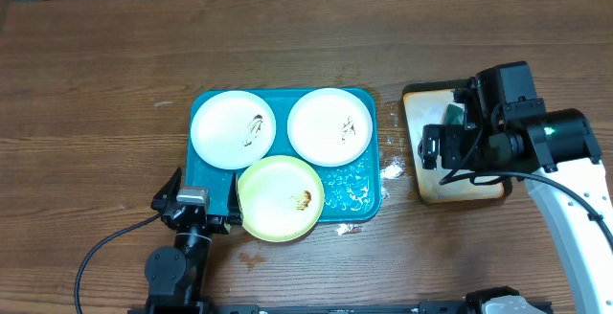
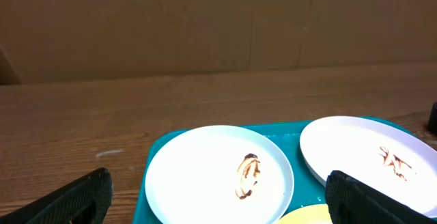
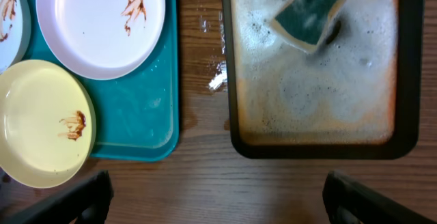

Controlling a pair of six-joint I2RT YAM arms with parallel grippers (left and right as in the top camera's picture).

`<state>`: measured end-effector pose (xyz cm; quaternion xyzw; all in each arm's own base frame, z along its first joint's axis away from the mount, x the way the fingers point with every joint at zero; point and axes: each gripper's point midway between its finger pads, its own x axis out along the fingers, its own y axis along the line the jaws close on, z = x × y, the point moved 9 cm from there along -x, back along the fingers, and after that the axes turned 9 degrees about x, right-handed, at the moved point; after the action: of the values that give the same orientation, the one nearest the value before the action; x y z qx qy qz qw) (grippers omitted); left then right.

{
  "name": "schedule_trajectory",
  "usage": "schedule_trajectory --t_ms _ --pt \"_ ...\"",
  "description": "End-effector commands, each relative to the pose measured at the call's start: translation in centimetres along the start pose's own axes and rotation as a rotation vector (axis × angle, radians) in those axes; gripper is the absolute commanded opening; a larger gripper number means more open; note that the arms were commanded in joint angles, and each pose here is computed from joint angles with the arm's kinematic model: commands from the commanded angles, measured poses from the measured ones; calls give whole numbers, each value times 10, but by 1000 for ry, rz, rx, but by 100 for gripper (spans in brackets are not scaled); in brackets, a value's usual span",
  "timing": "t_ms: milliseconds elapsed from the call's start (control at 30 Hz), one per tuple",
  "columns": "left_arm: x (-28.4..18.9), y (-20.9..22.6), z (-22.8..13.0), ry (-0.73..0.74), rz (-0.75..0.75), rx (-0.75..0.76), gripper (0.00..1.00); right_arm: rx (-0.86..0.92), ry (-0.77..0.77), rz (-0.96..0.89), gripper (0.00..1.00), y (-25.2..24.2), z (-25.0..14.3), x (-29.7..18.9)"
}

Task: Clean dirty plates on tray and stack at the side
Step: 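Raise the right gripper and move it over the green sponge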

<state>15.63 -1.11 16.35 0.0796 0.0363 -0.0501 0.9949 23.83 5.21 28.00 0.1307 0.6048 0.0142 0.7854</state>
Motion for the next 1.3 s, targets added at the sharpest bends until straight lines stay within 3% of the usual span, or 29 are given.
schedule_trajectory --t_ms 0,167,300,567,667,1000,1267 --pt "0 0 0 -7 -4 -10 100 -3 -11 24 100 2 0 -10" --pt "0 0 0 -7 -4 -10 100 7 13 13 100 1 -4 -10" --pt "0 0 0 -7 -4 -10 100 142 -21 -99 100 -8 2 -6" --pt "0 0 0 -7 -4 -10 100 231 90 -229 100 -22 26 43" --pt "0 0 0 -7 -4 -10 100 251 95 -199 100 -22 39 60" --pt "0 0 0 -7 -4 -10 100 575 -170 -70 100 -37 89 61" --pt "0 0 0 -7 -4 -10 100 623 -84 -116 99 -47 96 101"
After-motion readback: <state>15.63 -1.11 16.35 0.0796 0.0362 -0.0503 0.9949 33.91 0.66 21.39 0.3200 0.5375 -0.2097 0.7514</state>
